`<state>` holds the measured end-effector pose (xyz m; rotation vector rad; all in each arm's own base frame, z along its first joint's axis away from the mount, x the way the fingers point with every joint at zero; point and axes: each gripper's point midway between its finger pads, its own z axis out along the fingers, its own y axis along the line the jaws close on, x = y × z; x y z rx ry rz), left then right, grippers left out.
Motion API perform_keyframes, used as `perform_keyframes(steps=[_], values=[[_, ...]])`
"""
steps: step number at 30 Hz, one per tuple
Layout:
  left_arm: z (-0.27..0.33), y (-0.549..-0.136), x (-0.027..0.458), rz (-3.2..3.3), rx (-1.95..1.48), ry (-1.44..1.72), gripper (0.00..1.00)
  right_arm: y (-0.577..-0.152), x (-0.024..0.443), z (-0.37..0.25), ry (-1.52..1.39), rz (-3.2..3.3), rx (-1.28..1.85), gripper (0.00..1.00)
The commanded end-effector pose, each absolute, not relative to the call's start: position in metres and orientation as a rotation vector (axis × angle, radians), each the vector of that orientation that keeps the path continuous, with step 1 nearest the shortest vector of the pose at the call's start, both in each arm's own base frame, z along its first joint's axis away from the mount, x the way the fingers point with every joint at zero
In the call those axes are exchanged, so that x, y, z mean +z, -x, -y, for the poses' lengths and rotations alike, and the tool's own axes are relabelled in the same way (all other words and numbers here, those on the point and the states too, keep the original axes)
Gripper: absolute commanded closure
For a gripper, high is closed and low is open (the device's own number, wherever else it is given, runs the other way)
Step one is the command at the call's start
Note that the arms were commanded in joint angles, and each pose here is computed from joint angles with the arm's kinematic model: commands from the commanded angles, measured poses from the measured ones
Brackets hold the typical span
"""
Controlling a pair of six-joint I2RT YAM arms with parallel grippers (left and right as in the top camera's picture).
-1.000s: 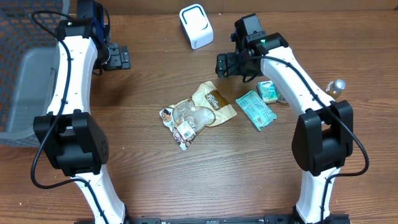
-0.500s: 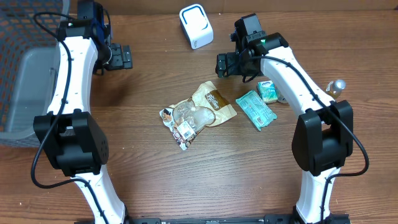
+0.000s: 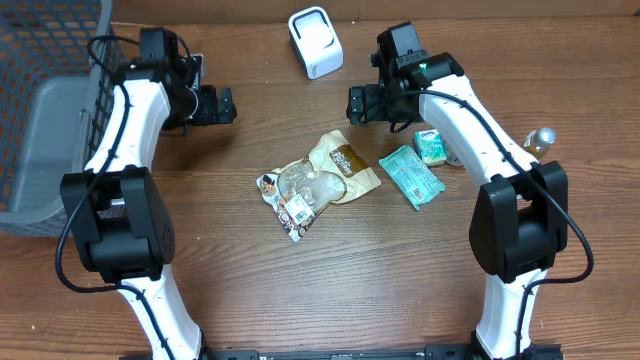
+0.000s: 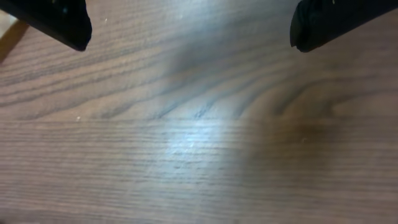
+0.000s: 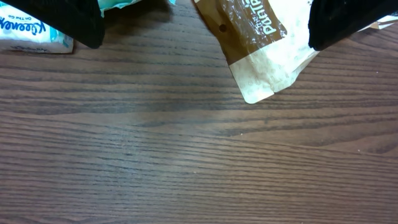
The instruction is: Scan the item barcode
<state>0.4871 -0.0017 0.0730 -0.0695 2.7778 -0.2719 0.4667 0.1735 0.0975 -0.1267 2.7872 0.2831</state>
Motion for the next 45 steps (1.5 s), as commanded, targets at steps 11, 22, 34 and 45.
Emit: perform_keyframes(steps=[11,22,34,45], values=[[0.012,-0.467,0.127,-2.396,-0.304,-0.041,0.00,-0.467,0.103,-0.172,0.120,-2.773,0.279,0.00],[0.014,-0.442,0.157,-2.125,-0.250,-0.110,0.00,-0.467,0.103,-0.172,0.120,-2.773,0.279,0.00],[0.018,-0.390,0.139,-1.952,-0.216,-0.134,0.01,-0.467,0.103,-0.172,0.119,-2.773,0.279,0.00],[0.021,-0.338,0.085,-2.050,-0.227,-0.115,0.00,-0.467,0.103,-0.172,0.120,-2.773,0.279,0.00]])
